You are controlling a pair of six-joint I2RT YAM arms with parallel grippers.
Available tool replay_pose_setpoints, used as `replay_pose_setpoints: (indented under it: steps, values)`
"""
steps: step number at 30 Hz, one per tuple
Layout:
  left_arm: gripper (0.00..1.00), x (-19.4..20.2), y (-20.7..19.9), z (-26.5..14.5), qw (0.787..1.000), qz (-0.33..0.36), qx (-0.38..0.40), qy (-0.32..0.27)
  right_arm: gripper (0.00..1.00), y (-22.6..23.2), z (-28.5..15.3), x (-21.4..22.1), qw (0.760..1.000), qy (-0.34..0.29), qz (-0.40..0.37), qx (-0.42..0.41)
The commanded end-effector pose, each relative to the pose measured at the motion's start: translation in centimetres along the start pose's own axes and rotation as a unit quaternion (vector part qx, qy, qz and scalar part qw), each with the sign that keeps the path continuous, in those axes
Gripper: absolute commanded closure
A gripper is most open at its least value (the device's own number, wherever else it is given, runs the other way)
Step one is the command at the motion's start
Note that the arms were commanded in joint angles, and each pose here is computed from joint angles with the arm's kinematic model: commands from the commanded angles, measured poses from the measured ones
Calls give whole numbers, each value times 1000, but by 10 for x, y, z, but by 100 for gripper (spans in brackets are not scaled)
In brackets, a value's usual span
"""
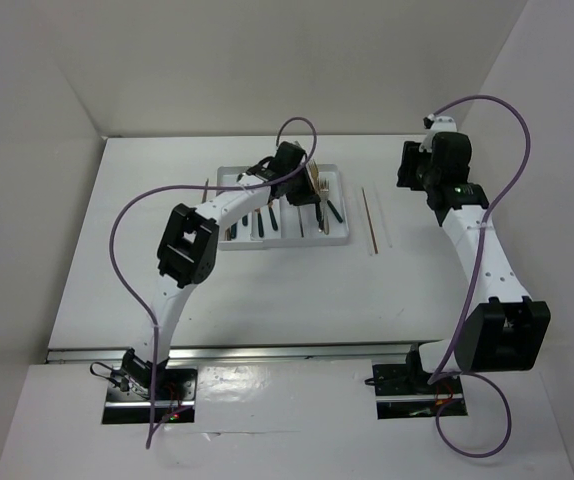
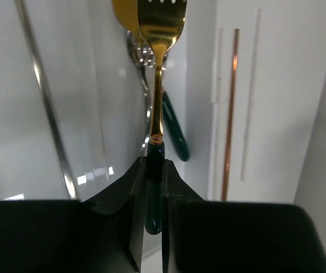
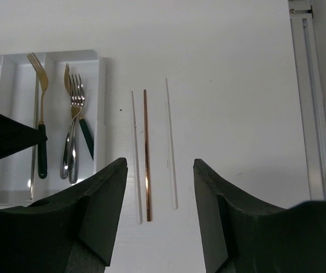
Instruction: Sort the eating utensils into containers
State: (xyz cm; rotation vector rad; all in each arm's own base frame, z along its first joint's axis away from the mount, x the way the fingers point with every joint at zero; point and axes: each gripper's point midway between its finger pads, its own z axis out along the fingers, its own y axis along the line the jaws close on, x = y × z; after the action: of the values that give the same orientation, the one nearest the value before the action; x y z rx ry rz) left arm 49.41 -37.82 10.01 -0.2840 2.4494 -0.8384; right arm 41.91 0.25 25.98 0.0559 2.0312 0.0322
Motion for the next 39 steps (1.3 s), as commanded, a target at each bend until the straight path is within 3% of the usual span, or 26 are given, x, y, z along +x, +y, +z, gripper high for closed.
replay_pose_setpoints:
  steps: [1, 5, 7, 12, 13, 17, 22, 23, 25, 30, 32, 36, 39]
  values:
    - [100, -2, 3, 14, 1000, 18, 9, -16, 42, 3, -11, -5, 1000, -14, -1, -12]
    - [99, -6, 2, 17, 999, 37, 26, -17, 33, 4, -8, 4, 1000, -4, -6, -19]
    - [93, -4, 2, 17, 999, 42, 29, -13, 33, 4, -8, 4, 1000, -4, -11, -19]
    - [36, -10, -9, 1, 997, 61, 54, -12, 32, 11, 1, 21, 999, 22, -20, -42]
    - [32, -14, -14, -4, 996, 69, 60, -19, 33, 13, 1, 21, 998, 22, -20, -47]
    - [30, -61, -38, -58, 989, 91, 83, -77, 37, 13, 14, 41, 997, 48, -22, -53]
    - [33, -127, -84, -180, 961, 166, 133, -177, 47, 3, 38, 78, 994, 80, -55, -39]
    - [31, -131, -88, -198, 948, 215, 132, -194, 50, -1, 42, 87, 993, 92, -69, -34]
    - [16, -152, -85, -244, 931, 252, 111, -238, 56, -7, 51, 102, 991, 107, -81, -23]
    - [8, -169, -40, -295, 916, 313, 47, -246, 62, -21, 80, 135, 984, 147, -102, 2]
    - [1, -169, -8, -301, 923, 308, 14, -231, 62, -23, 92, 139, 982, 155, -103, 10]
    - [1, -163, 53, -301, 940, 274, -52, -194, 59, -20, 106, 150, 978, 181, -101, -3]
    - [1, -160, 82, -304, 949, 253, -59, -177, 59, -18, 114, 157, 977, 193, -94, -9]
